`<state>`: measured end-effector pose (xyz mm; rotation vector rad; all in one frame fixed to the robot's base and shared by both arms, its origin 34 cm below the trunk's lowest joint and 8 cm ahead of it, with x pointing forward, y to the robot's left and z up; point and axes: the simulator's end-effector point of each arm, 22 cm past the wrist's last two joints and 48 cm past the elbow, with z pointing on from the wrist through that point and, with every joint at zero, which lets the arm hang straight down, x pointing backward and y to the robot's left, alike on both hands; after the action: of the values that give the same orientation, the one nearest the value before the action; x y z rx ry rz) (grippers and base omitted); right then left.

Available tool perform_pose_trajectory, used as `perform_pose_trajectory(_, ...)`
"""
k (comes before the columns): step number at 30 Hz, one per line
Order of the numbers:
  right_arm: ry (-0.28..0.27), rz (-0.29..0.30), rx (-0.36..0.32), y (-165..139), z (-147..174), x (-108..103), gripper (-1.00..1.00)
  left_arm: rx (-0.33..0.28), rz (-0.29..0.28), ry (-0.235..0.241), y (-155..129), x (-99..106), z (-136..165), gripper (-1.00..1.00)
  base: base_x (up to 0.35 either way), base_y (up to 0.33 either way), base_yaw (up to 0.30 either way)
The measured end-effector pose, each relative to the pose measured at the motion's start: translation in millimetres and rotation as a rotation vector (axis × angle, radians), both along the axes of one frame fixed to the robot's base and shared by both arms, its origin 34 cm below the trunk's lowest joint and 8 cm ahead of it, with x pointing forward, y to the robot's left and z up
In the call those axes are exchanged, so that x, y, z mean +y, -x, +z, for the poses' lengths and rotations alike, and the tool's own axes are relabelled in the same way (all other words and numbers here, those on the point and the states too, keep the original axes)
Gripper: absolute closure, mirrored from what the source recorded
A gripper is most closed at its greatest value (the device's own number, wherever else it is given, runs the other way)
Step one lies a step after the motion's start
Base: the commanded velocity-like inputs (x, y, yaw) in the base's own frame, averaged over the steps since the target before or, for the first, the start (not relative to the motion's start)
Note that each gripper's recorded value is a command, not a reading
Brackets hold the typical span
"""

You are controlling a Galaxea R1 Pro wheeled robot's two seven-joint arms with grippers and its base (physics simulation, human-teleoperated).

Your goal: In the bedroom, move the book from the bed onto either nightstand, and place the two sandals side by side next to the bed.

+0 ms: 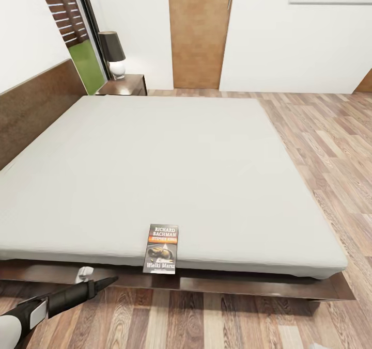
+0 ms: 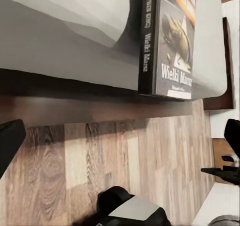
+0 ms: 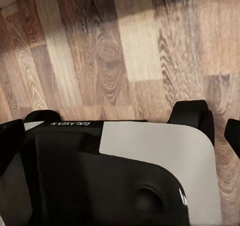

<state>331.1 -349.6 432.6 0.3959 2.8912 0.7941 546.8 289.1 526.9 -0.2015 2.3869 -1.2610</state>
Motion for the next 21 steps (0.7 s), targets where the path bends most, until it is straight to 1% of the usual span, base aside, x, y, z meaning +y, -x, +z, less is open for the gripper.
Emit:
perform_pose_trajectory(2,-0.006,-0.002,0.003,-9.8,0.7,-1.1,-1.00,-0.006,-0.006,0.019,0.4,-2.6,3.8,-1.00,0.000,0.000,0.000)
perform_pose_trajectory(3,-0.006,0.003,-0.017,-25.2,2.1,-2.6,-1.00,-0.010,-0.009,0.028,0.3,-3.9,5.8,-1.00,0.000,0.000,0.000)
perform_pose_trajectory(5,-0.014,0.016,-0.034,-38.8,3.1,2.2,-1.00,-0.012,-0.011,0.034,0.6,-4.7,6.8,-1.00,0.000,0.000,0.000)
perform_pose_trajectory(6,-0.032,0.019,-0.038,-45.8,2.6,14.1,-1.00,-0.012,-0.012,0.036,0.7,-5.0,7.2,-1.00,0.000,0.000,0.000)
perform_pose_trajectory(7,-0.077,0.017,-0.030,-53.7,1.2,43.0,-1.00,-0.012,-0.012,0.037,0.9,-5.1,7.5,-1.00,0.000,0.000,0.000)
perform_pose_trajectory(8,-0.100,0.015,-0.026,-56.1,0.8,58.3,-1.00,-0.012,-0.013,0.038,0.9,-5.2,7.5,-1.00,0.000,0.000,0.000)
perform_pose_trajectory(9,-0.143,0.013,-0.020,-61.8,1.2,86.6,-1.00,-0.012,-0.013,0.038,0.9,-5.2,7.6,-1.00,0.000,0.000,0.000)
perform_pose_trajectory(10,-0.170,0.013,-0.020,-65.2,2.0,104.4,-1.00,-0.012,-0.013,0.038,0.9,-5.3,7.7,-1.00,0.000,0.000,0.000)
perform_pose_trajectory(11,-0.214,0.014,-0.026,-73.5,5.0,134.7,-1.00,-0.012,-0.013,0.039,1.0,-5.4,7.8,-1.00,0.000,0.000,0.000)
perform_pose_trajectory(12,-0.237,0.016,-0.033,-78.5,7.3,151.6,-1.00,-0.012,-0.013,0.040,0.9,-5.4,7.9,-1.00,0.000,0.000,0.000)
perform_pose_trajectory(14,-0.303,0.024,-0.073,-100.0,18.4,199.6,-1.00,-0.013,-0.012,0.041,0.7,-5.5,8.2,-1.00,0.000,0.000,0.000)
perform_pose_trajectory(15,-0.322,0.027,-0.097,-110.6,23.9,214.6,-1.00,-0.012,-0.011,0.042,0.6,-5.5,8.3,-1.00,0.000,0.000,0.000)
perform_pose_trajectory(17,-0.337,0.031,-0.125,-122.9,30.2,226.7,-1.00,-0.012,-0.011,0.043,0.6,-5.5,8.4,-1.00,0.000,0.000,0.000)
perform_pose_trajectory(19,-0.348,0.031,-0.144,-131.5,34.9,234.1,-1.00,-0.012,-0.010,0.043,0.3,-5.4,8.6,-1.00,0.000,0.000,0.000)
perform_pose_trajectory(21,-0.358,0.028,-0.136,-133.2,36.9,237.9,-1.00,-0.012,-0.009,0.044,0.4,-5.0,8.8,-1.00,0.000,0.000,0.000)
